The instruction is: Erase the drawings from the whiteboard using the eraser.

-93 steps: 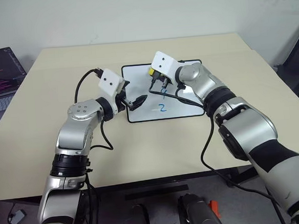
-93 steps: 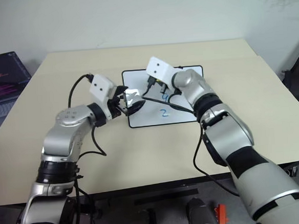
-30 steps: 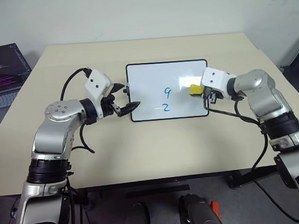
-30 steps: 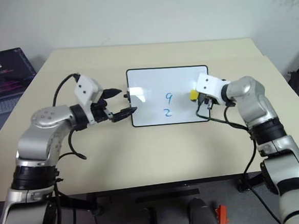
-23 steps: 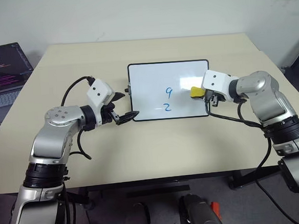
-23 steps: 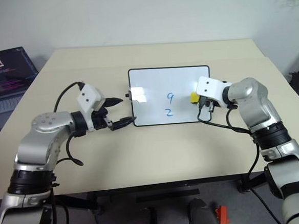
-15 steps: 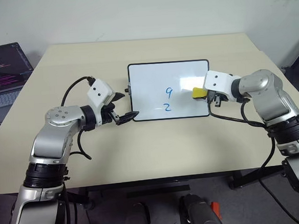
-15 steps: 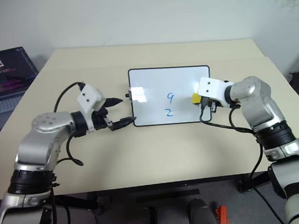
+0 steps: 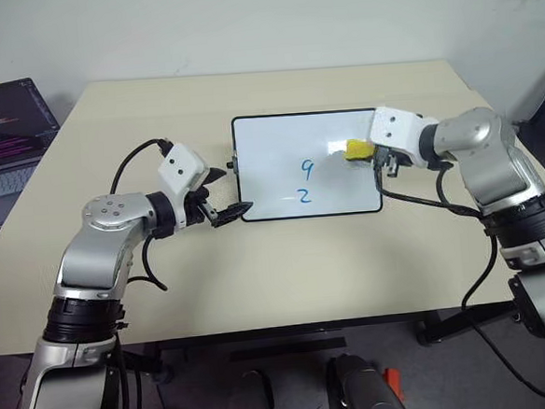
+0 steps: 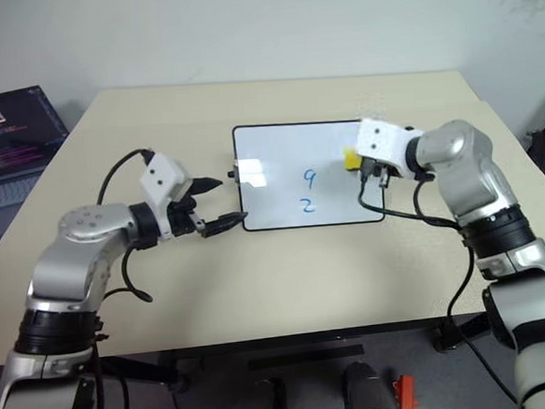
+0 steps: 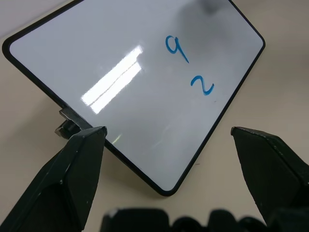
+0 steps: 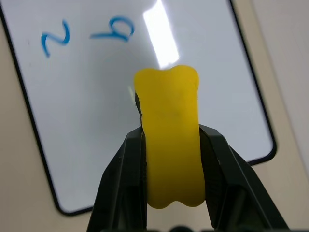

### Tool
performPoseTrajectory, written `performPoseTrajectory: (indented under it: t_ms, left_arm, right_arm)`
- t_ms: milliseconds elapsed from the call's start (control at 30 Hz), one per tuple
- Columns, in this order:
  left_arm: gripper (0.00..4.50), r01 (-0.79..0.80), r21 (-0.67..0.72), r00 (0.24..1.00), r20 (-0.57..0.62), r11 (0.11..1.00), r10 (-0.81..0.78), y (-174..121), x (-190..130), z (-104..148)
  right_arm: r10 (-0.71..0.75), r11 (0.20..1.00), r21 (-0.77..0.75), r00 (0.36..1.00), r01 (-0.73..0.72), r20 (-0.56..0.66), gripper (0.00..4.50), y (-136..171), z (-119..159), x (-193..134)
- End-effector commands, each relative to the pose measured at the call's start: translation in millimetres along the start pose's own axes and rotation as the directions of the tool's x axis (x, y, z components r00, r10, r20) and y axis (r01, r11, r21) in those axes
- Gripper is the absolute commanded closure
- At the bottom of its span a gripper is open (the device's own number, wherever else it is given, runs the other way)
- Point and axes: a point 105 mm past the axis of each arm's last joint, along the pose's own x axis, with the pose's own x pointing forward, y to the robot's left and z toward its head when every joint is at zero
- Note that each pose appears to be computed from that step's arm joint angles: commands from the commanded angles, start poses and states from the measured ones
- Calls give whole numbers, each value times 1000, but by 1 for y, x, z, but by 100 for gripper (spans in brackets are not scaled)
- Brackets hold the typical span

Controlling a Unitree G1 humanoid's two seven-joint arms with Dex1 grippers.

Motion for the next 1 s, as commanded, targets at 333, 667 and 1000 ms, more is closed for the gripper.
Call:
performPoseTrajectory:
  t_ms: [333,667,1000]
  left_arm:
    - [0,-17,44,998,62,999,14,2,-3,19]
    - [0,-19,42,998,59,999,16,2,-3,18]
    - [0,-20,44,998,59,999,18,3,-4,19]
  right_arm:
    - [-80,997,-4,993,81,88,339,-23,27,-12]
    - [-68,998,-6,996,69,65,339,-20,20,-12]
    - [-63,998,-5,996,63,58,339,-17,19,-12]
